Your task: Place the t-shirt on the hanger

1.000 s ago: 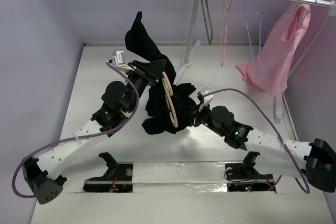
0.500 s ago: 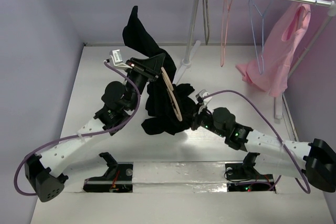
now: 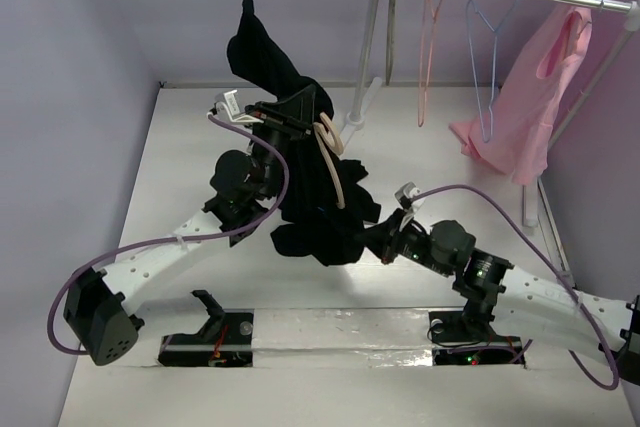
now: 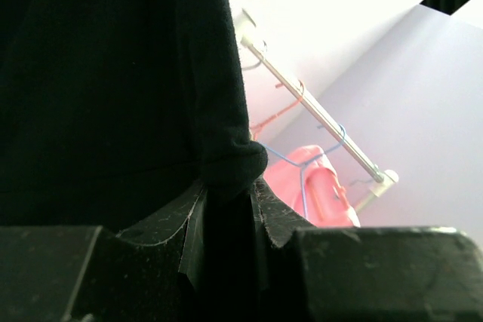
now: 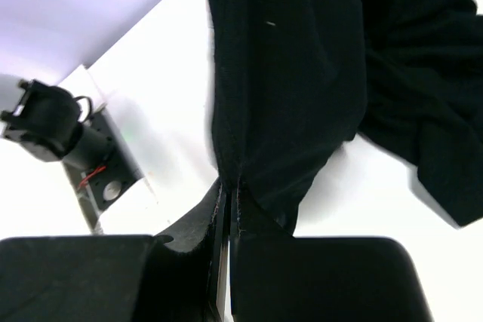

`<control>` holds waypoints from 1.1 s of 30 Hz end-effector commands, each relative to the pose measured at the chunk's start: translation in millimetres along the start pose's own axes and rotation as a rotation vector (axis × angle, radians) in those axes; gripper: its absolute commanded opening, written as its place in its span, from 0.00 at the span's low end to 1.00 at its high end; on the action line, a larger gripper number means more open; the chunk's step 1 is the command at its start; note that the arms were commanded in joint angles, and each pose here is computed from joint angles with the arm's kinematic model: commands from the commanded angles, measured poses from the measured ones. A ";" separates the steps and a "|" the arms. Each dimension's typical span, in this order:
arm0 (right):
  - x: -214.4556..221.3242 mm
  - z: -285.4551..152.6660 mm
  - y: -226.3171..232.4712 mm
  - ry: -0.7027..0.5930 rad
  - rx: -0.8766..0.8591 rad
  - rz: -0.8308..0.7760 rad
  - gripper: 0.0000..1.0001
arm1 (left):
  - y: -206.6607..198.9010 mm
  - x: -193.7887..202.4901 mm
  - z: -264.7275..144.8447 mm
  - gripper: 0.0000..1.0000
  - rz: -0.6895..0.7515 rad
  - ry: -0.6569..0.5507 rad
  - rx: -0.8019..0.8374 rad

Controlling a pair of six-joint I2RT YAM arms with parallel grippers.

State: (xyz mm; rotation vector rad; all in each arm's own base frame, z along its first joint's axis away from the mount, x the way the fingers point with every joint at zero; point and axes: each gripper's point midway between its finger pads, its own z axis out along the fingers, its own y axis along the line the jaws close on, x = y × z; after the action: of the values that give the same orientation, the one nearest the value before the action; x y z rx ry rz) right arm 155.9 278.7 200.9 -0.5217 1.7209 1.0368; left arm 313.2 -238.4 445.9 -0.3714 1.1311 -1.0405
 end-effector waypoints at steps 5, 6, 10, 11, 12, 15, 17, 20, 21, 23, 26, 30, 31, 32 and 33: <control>-5.1 -18.2 22.3 0.109 -0.052 0.011 0.00 | -24.5 -62.6 3.1 0.00 0.007 -0.226 0.086; -5.1 -18.3 22.8 0.121 -0.050 0.011 0.00 | -26.0 -61.1 4.1 0.00 -0.004 -0.216 0.088; 9.1 -17.8 22.7 0.175 -0.048 0.027 0.00 | -41.7 -69.5 7.5 0.00 -0.019 -0.217 0.124; 4.8 -17.4 27.1 0.165 -0.066 0.031 0.00 | -41.6 -64.7 7.9 0.00 -0.013 -0.205 0.134; -1.6 -17.8 34.3 0.148 -0.090 0.035 0.00 | -40.0 -59.9 7.8 0.00 -0.016 -0.191 0.135; -37.4 -15.2 48.7 0.064 -0.124 0.016 0.00 | -24.1 -31.0 1.8 0.00 -0.066 -0.112 0.122; -65.4 -12.2 58.5 0.014 -0.134 -0.002 0.00 | -8.5 -11.4 -8.6 0.00 -0.117 -0.059 0.104; -67.9 5.0 59.4 0.049 -0.117 -0.027 0.00 | 7.3 7.4 -20.9 0.00 -0.161 -0.002 0.080; -74.5 9.6 61.4 0.054 -0.109 -0.028 0.00 | 12.2 12.3 -24.0 0.00 -0.164 0.016 0.066; -49.7 21.9 44.4 0.156 -0.014 -0.038 0.01 | 17.1 12.4 -32.0 0.00 -0.169 0.032 0.049; -31.2 18.9 17.4 0.229 0.127 -0.040 0.38 | 23.2 14.4 -42.8 0.00 -0.180 0.062 0.027; -27.0 -1.2 13.0 0.240 0.146 -0.021 0.60 | 31.8 20.1 -53.3 0.00 -0.201 0.091 0.003; -26.1 -5.1 12.8 0.243 0.146 -0.017 0.61 | 34.9 23.8 -55.4 0.00 -0.209 0.100 -0.003; -24.9 -13.0 10.7 0.257 0.157 -0.019 0.61 | 35.8 24.4 -56.2 0.00 -0.210 0.101 -0.004; -25.1 -16.5 8.7 0.259 0.168 -0.023 0.61 | 38.3 22.6 -55.7 0.00 -0.208 0.096 -0.007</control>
State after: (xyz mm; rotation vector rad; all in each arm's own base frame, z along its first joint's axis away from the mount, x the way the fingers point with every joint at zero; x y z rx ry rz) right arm 154.1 283.3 221.6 -0.6133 2.0040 0.8603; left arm 291.8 -231.5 360.8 -0.4373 1.2821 -1.1667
